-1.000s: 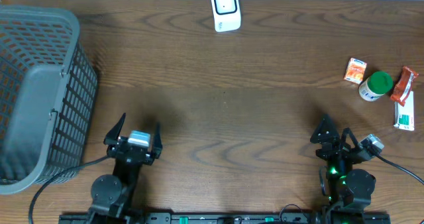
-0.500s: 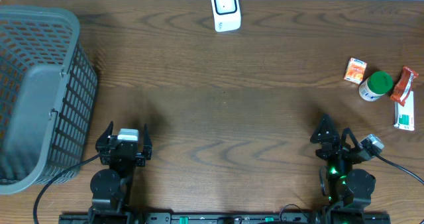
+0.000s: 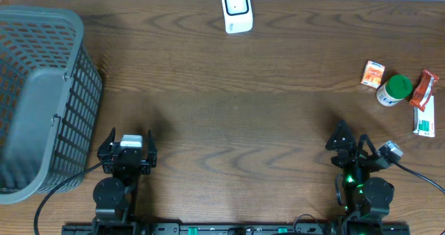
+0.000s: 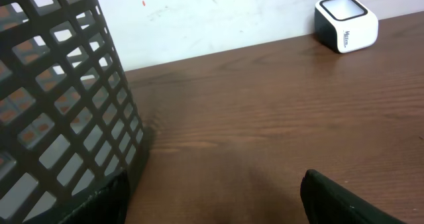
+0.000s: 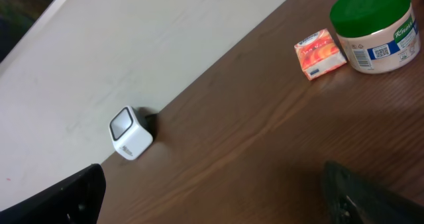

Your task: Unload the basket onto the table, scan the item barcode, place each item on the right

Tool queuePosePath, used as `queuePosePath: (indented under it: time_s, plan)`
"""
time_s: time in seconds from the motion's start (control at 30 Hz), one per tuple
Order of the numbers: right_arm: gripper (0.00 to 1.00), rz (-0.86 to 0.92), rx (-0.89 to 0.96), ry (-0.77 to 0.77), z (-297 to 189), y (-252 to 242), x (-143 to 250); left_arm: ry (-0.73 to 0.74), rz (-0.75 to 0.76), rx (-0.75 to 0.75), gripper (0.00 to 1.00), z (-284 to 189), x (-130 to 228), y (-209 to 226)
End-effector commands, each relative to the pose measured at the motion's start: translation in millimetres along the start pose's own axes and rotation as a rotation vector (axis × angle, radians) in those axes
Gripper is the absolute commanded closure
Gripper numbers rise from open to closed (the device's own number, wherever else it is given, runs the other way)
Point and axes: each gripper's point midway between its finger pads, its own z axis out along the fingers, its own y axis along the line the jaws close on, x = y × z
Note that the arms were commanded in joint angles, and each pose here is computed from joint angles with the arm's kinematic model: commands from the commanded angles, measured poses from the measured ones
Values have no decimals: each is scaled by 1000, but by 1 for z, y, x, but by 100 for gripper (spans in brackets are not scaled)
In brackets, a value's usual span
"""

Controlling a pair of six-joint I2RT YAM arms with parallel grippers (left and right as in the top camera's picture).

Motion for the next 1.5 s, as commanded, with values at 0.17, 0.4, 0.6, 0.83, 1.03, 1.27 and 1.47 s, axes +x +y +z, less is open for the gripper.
queuePosePath:
  time_s: [0.17,0.4,0.6,0.83,1.03,1.27,1.47]
  plan:
    - [1,-16,9,-3,0,-3,0,36,7,-2,17,2,14,-1]
    - [1,-16,9,-3,0,-3,0,36,7,-2,17,2,14,-1]
    - [1,-73,27,-31,0,-5,-6,35,6,-3,17,2,14,-1]
    - [1,-551,-31,-49,-4,8,-8,36,6,-3,17,2,14,-1]
    - [1,-606,-20,-53,-4,6,-10,35,7,-3,17,2,14,-1]
    - [1,-655,-15,-56,-4,5,-11,36,7,-2,17,2,14,-1]
    - [1,-658,-16,-58,-4,6,-11,36,7,-2,17,2,14,-1]
